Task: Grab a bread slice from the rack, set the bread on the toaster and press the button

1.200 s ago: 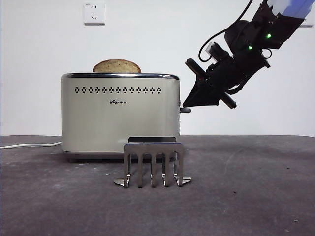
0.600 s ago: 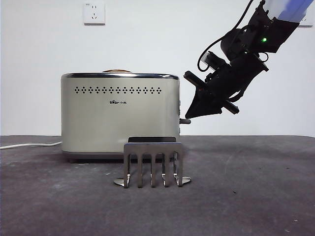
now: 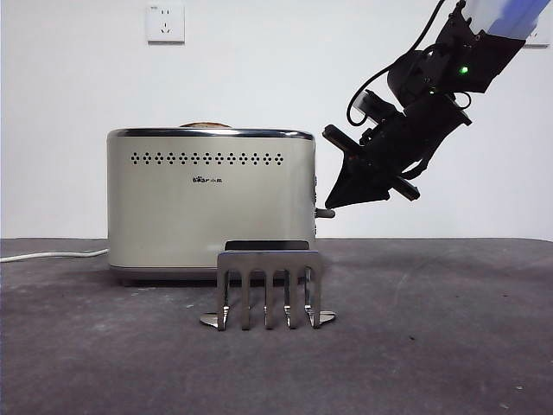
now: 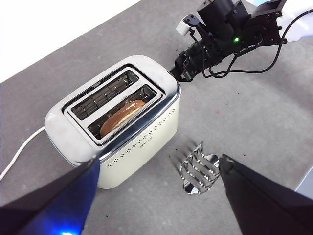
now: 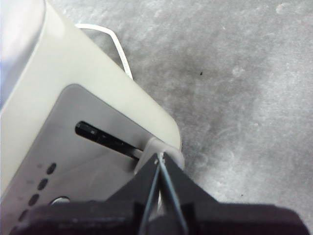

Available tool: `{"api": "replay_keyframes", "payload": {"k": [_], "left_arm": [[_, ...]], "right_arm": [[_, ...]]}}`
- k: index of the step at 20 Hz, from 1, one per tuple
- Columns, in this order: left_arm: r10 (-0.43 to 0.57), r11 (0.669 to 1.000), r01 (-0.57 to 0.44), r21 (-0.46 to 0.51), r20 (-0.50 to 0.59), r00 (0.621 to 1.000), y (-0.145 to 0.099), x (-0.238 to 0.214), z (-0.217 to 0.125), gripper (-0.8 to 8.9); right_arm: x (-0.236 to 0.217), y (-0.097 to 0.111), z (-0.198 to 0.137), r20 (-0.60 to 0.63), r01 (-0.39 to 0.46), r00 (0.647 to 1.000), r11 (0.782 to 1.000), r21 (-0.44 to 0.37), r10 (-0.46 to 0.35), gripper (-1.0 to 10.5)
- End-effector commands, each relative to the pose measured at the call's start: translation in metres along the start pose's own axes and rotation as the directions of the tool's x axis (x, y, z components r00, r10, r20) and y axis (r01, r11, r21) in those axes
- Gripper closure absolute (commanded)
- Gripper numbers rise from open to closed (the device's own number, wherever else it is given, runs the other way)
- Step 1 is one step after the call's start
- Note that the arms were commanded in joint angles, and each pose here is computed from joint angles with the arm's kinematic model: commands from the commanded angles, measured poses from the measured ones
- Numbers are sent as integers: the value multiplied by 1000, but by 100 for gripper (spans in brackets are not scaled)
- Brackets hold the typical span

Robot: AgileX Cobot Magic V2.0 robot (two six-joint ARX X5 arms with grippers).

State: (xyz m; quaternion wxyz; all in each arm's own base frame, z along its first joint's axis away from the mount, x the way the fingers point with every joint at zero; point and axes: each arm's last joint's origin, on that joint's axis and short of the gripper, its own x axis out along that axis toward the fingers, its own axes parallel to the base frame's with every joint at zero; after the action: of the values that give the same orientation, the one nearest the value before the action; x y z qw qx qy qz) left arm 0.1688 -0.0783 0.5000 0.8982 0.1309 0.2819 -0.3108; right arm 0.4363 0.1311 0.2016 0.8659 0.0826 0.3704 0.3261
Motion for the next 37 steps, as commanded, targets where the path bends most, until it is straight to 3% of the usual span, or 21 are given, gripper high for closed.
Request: {"api": "replay_keyframes", "payload": {"k": [1, 4, 11, 13, 18, 24, 26, 27, 37], "left_arm": [[0, 1000, 0, -7, 1, 1000, 0, 0, 0, 405], [1, 1000, -1, -7, 0, 1000, 0, 0, 0, 405], [1, 1000, -1, -7, 0, 1000, 0, 0, 0, 405], [0, 1000, 0, -7, -3, 1000, 0, 0, 0, 405], [-6, 1000, 6, -13, -30, 1000, -1, 0, -3, 406], [-16, 1000, 14, -21, -69, 997, -1, 0, -7, 419], [-17, 1000, 16, -23, -75, 997, -2, 0, -8, 642], [-17, 1000, 16, -23, -75, 997, -2, 0, -8, 827], [-12, 1000, 11, -22, -76, 997, -1, 0, -8, 818]], "right_arm": [[15, -9, -19, -65, 12, 998, 999, 41, -10, 958], [-2, 2, 1, 23, -54, 998, 997, 47, 53, 958], [-104, 59, 47, 187, -61, 980, 996, -72, 73, 958], [-140, 79, 45, 152, -57, 986, 994, -93, 70, 958], [-221, 128, 7, -75, -77, 995, 984, -161, 66, 958], [-271, 154, -23, -174, -103, 982, 975, -195, 68, 958], [-284, 159, -29, -167, -101, 984, 974, -201, 68, 958], [-289, 162, -30, -153, -99, 986, 973, -209, 67, 958], [-293, 163, -31, -139, -95, 988, 972, -213, 66, 946]]}}
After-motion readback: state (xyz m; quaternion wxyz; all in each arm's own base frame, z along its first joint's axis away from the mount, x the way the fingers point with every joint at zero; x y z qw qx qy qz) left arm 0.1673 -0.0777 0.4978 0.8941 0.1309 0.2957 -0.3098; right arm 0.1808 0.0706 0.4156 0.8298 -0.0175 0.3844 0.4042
